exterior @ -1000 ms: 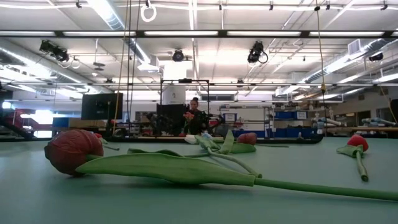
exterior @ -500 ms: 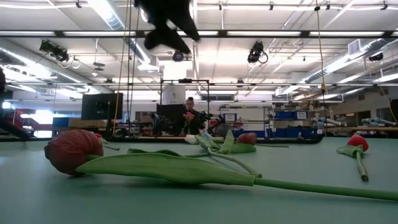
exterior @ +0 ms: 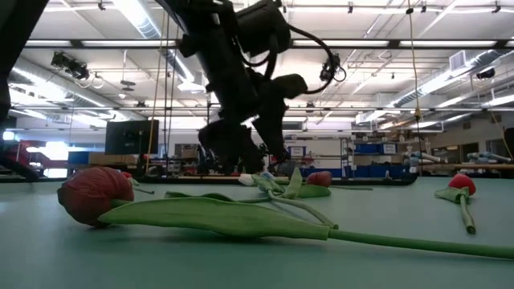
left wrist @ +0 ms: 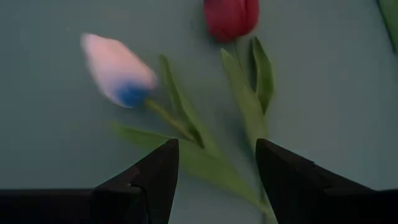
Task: Sort flowers into vase by color
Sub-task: Put the top dark red flower into the transparent vase
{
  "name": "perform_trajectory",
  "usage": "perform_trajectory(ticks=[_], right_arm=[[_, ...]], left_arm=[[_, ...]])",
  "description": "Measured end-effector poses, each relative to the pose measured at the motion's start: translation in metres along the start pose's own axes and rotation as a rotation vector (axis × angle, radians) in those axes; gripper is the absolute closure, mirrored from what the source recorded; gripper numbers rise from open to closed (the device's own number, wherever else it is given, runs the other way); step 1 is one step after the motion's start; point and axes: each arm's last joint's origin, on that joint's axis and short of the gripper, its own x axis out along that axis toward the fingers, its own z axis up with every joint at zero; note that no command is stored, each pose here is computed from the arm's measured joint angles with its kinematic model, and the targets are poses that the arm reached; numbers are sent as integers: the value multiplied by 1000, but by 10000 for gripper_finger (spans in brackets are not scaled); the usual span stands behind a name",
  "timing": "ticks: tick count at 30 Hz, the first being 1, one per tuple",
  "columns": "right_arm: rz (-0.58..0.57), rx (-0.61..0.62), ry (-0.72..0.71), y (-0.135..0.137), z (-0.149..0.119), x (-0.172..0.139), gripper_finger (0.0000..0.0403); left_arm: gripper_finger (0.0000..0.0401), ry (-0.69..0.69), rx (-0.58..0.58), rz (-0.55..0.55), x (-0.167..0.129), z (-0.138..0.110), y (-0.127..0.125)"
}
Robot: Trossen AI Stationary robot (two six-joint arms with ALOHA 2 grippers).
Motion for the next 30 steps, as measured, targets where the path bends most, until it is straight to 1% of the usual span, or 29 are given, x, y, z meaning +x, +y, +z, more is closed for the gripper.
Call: perform_trajectory(ticks=[3,5,7,11,13,17,20,24,30], right_arm=[[0,0,0,0,0,0,266],[0,0,0,0,0,0,266],[0,0,0,0,0,0,266],[0,0,0,0,0,0,266],[0,0,0,0,0,0,266],[0,0,1,0,0,0,266],[0,0,-1,0,0,0,266],[0,0,-1,0,0,0,266],[1,-1,-6,0,1,0,266]], left_arm=[[182,-28,-23,-57,6,-4,-11],[182,-57,-38,-101,7,-5,-18],[182,-68,-35,-121,6,-6,-22],[187,-66,-37,-90,6,-8,-21],[196,-68,-36,-78,6,-9,-21],[217,-36,-40,-49,16,-18,-21],[228,-29,-24,-67,23,-25,-26],[232,-22,22,-75,32,-33,-31],[233,-16,50,-53,44,-37,-30]])
